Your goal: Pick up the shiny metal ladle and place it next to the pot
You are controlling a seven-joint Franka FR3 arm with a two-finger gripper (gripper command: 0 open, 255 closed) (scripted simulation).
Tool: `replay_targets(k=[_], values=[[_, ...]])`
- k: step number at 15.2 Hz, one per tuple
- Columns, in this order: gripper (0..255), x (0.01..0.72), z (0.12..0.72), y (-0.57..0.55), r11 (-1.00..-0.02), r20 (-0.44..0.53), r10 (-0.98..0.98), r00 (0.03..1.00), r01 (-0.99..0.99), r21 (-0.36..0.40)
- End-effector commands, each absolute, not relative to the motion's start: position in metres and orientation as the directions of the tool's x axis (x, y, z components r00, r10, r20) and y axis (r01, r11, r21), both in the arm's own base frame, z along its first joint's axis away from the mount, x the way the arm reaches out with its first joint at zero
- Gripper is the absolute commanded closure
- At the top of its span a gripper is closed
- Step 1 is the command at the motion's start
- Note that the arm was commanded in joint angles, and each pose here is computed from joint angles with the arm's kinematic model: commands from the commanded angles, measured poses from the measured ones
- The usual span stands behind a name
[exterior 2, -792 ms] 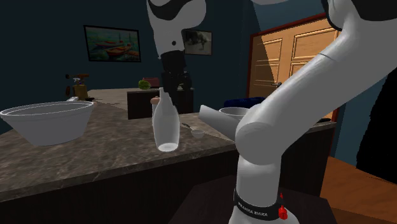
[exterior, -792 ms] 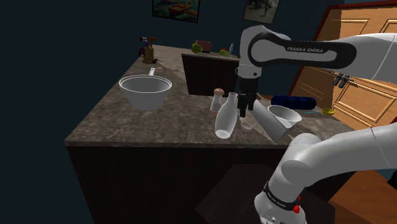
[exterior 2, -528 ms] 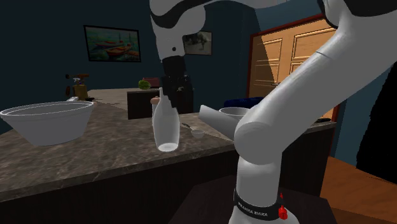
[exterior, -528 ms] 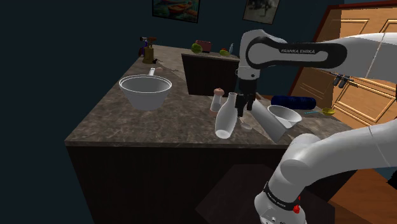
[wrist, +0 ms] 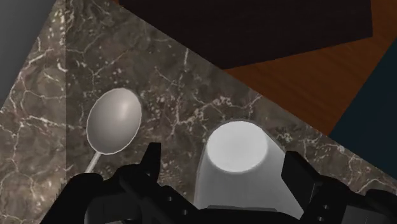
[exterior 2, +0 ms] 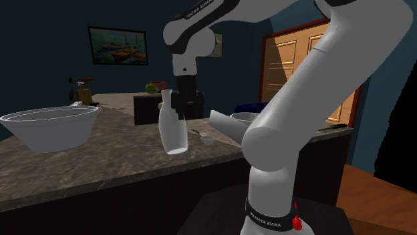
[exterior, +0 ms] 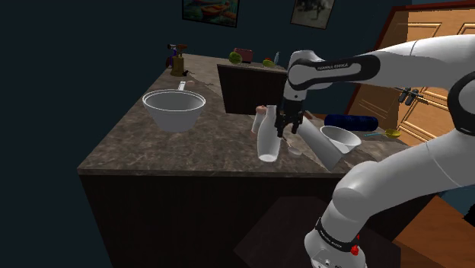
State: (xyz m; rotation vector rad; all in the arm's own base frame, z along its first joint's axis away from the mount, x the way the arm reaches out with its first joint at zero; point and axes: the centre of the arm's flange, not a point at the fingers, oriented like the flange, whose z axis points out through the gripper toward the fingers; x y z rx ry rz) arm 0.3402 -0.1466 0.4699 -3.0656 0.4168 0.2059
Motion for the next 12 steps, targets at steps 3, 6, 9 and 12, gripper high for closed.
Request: replay_targets(k=[3,6,9,12], values=[[0,0.349,0.445,-0.197,-0.921,-0.102,-0.382,0.918,-0.388,-0.041],[0,0.353,0.427,-0.232,-0.880,-0.079,-0.467,0.881,-0.472,-0.058],[0,0.355,0.409,-0.268,-0.831,-0.058,-0.547,0.835,-0.551,-0.078],[0,0.353,0.391,-0.303,-0.775,-0.039,-0.624,0.781,-0.624,-0.099]])
